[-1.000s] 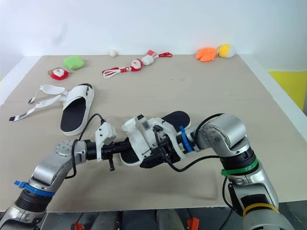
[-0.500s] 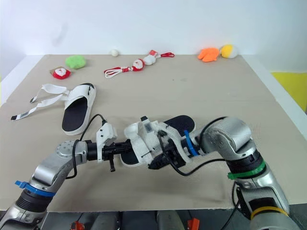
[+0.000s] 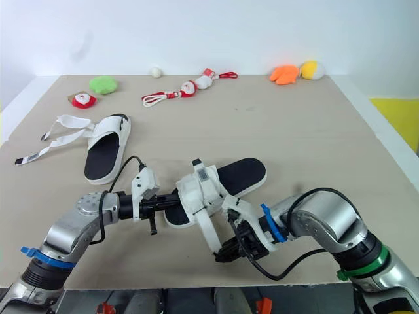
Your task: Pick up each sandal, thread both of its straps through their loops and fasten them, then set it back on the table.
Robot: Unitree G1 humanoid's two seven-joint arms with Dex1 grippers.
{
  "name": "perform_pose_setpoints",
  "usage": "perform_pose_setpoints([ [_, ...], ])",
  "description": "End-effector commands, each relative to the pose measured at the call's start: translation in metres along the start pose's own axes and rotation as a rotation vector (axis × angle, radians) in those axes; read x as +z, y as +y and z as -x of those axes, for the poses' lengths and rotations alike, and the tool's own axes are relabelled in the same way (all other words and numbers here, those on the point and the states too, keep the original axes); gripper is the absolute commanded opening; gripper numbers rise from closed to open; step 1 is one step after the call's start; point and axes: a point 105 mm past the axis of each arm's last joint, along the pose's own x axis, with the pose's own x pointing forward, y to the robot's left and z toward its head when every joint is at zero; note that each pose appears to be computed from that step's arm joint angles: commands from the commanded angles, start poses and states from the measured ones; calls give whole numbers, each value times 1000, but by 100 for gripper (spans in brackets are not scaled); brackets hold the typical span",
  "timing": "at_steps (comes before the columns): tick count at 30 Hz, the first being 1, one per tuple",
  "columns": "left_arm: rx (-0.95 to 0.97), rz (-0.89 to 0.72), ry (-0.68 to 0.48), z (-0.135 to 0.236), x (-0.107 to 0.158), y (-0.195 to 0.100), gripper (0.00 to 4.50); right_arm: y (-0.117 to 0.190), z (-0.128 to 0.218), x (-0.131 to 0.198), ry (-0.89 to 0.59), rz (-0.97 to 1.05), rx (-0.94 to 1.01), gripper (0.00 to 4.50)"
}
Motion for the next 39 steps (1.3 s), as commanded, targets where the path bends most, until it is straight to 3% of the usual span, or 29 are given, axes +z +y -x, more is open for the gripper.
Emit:
perform_pose_setpoints([
  [1,-11,29,50,-1,-14,-4,0,-12,22,1,40,450,-114,252],
  [5,-14,30,53,-1,-15,-5,0,-18,42,1,38,667,-119,445],
  [7,-16,29,53,-1,-15,-5,0,-16,50,13,-27,897,-129,445],
  [10,-20,28,51,-2,-14,-5,0,-9,58,36,-184,1429,-227,445],
  [16,-24,31,50,-3,-15,-7,0,-6,40,30,-197,2142,-223,445],
  [20,-21,32,53,-3,-16,-6,0,-1,24,28,-227,2271,-184,445],
  [27,-18,31,54,-2,-15,-4,0,1,3,20,-195,2301,-116,445],
  [31,-14,30,52,-1,-15,-3,0,8,-2,18,-240,2311,-98,329],
  [32,-13,31,54,-1,-15,-3,0,9,-3,15,-247,2308,-82,269],
  [34,-13,32,54,-1,-16,-4,0,12,-4,12,-253,2310,-65,229],
  [35,-13,33,54,-1,-16,-4,0,13,-4,12,-262,2310,-64,165],
  [36,-12,33,54,-1,-16,-4,0,14,-3,12,-277,2310,-62,151],
  [37,-11,33,54,-1,-16,-3,0,16,-2,13,-301,2308,-61,96],
  [39,-10,33,54,-1,-16,-3,0,22,4,15,-358,2294,-42,37],
])
